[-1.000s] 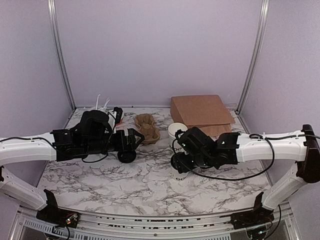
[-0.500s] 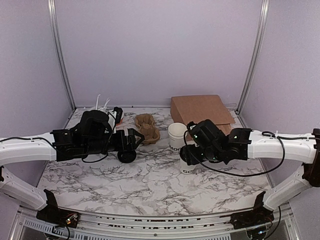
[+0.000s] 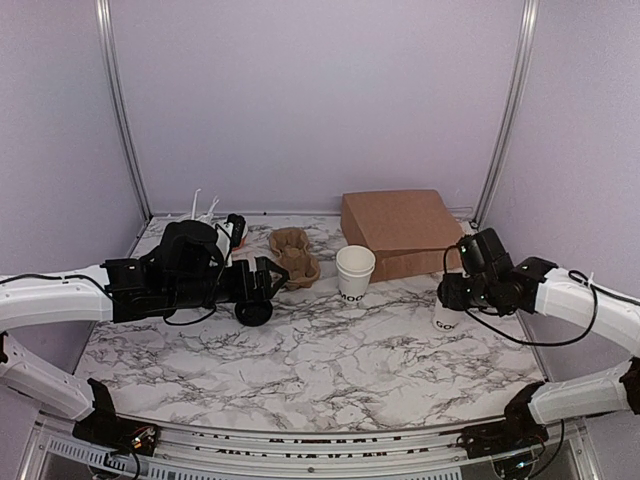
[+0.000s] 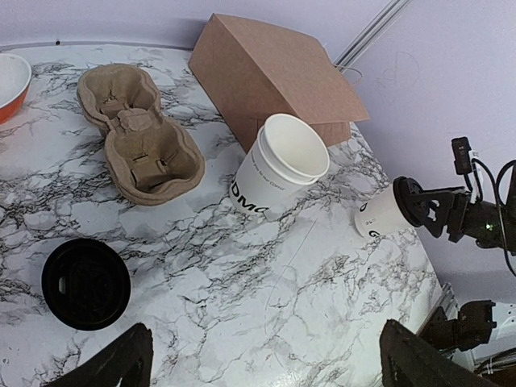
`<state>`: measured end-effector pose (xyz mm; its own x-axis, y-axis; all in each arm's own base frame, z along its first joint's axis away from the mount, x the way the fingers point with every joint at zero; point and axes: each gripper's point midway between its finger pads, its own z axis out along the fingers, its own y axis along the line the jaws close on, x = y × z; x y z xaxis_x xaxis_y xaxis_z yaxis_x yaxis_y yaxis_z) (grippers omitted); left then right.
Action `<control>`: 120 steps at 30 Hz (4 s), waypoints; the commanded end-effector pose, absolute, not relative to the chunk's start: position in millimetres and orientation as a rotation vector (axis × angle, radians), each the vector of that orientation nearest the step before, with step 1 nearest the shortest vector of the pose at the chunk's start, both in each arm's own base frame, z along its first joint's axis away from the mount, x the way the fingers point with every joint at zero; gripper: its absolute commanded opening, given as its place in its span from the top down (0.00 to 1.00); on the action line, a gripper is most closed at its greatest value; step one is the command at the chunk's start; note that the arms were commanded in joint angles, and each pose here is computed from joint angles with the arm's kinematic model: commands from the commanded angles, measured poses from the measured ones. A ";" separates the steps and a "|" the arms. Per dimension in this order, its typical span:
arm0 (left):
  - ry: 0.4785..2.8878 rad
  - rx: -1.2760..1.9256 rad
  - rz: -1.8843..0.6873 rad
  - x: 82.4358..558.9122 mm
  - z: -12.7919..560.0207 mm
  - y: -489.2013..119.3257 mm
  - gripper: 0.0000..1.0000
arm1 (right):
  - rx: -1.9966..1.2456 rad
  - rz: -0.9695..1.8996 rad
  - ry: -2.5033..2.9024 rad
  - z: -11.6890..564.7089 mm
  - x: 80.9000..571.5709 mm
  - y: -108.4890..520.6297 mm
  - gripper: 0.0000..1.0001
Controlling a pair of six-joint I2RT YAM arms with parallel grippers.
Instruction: Pack the takeout coffee
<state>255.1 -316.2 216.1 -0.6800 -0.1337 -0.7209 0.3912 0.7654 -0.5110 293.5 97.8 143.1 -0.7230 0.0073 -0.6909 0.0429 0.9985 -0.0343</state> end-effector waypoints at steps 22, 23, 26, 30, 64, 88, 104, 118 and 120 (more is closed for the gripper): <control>2.127 0.214 -0.874 253.0 233.2 -315.4 0.01 | 0.395 -0.172 2.320 147.9 305.9 -9.7 0.19; 2.126 0.213 -0.874 253.1 233.2 -315.5 0.01 | 0.395 -0.171 2.320 148.5 305.7 -9.3 0.17; 2.129 0.212 -0.873 253.1 232.5 -315.6 0.01 | 0.395 -0.168 2.319 151.3 305.3 -9.3 0.13; 2.129 0.217 -0.875 253.6 232.7 -317.1 0.01 | 0.387 -0.157 2.311 157.8 305.5 -8.0 0.10; 2.210 0.241 -0.823 250.9 224.7 -302.4 0.01 | -0.118 0.417 2.334 208.7 284.9 155.5 0.08; 2.237 0.334 -0.877 266.1 235.3 -298.3 0.01 | 0.347 0.536 2.128 209.0 501.7 19.1 0.05; 2.236 0.295 -0.953 298.0 255.1 -295.3 0.01 | 0.471 0.650 2.085 156.5 592.1 -49.7 0.14; 2.257 0.234 -0.939 311.0 251.8 -287.0 0.01 | 0.348 0.890 2.067 142.0 636.3 -24.6 0.27; 2.258 0.233 -0.939 311.5 251.7 -287.4 0.01 | 0.304 0.922 2.093 134.0 632.1 -13.4 0.27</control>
<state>309.6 -285.4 245.2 -0.7559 -0.0865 -0.6490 0.3966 0.7282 -0.5590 631.4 -40.3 127.8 -0.5978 0.5582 -0.5754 0.0222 0.7289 0.6842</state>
